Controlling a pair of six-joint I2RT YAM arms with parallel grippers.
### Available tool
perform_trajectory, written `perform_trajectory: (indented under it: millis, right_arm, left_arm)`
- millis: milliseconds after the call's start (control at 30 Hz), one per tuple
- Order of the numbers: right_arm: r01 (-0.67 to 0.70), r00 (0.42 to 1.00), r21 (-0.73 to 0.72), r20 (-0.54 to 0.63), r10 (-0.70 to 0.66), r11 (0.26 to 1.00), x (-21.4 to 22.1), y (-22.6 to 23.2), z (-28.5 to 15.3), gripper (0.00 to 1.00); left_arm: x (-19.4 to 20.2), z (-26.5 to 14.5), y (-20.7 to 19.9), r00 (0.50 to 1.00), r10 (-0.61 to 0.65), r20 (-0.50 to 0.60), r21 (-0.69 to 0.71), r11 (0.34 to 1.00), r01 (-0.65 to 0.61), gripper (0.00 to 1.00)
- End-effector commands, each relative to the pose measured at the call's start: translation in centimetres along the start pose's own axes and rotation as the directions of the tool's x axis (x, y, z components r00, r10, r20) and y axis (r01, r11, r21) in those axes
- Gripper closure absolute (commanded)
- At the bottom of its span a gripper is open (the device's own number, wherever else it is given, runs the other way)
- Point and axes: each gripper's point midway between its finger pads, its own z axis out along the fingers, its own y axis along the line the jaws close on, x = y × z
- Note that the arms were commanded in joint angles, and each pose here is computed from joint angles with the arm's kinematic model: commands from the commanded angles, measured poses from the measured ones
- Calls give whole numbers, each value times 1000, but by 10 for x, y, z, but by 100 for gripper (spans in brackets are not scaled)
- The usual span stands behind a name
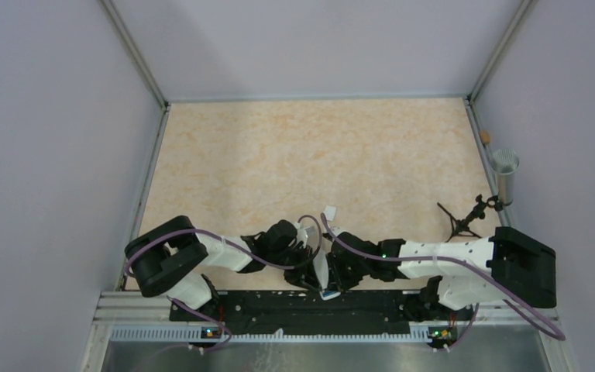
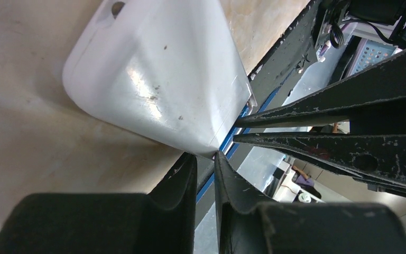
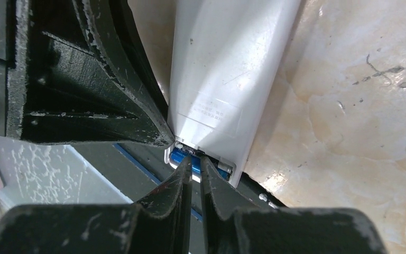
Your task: Load the batteries into the remote control
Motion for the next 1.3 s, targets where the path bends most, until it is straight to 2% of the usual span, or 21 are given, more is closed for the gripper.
perform_trajectory:
  millis: [0,267,433,633,933,1067,1167,1267]
  right_arm:
    - [9,1000,203,11,-11,979,3,-38,3,90]
    - [30,1000,189,-4,-29,982,6,-31,7,90]
    - [40,996,189,73,-55,981,-16,-20,-12,89]
    - [84,973,260,187,-135,962,-54,-16,-48,73]
    - [77,935,371,295,-196,925,-124,-36,-82,62]
    - [53,933,403,306,-189,914,-156,-50,-81,61]
    - [105,930,397,285,-231,912,-174,-52,-72,60]
    - [165,923,419,253,-290,893,-191,-61,-61,49]
  left_arm:
    - [-5,3,6,999,17,33,-23,1000,-17,83]
    - [-7,3,6,999,17,32,-26,1000,-16,83]
    - [-10,-1,9,998,24,51,-73,997,-20,80]
    - [-17,-9,12,994,46,97,-138,990,-32,78]
    - [-32,-16,16,987,62,146,-177,983,-36,76]
    - [-46,-19,14,983,71,168,-173,984,-41,77]
    - [-58,-24,14,980,67,186,-167,985,-36,77]
    - [-67,-31,11,977,74,198,-159,986,-42,76]
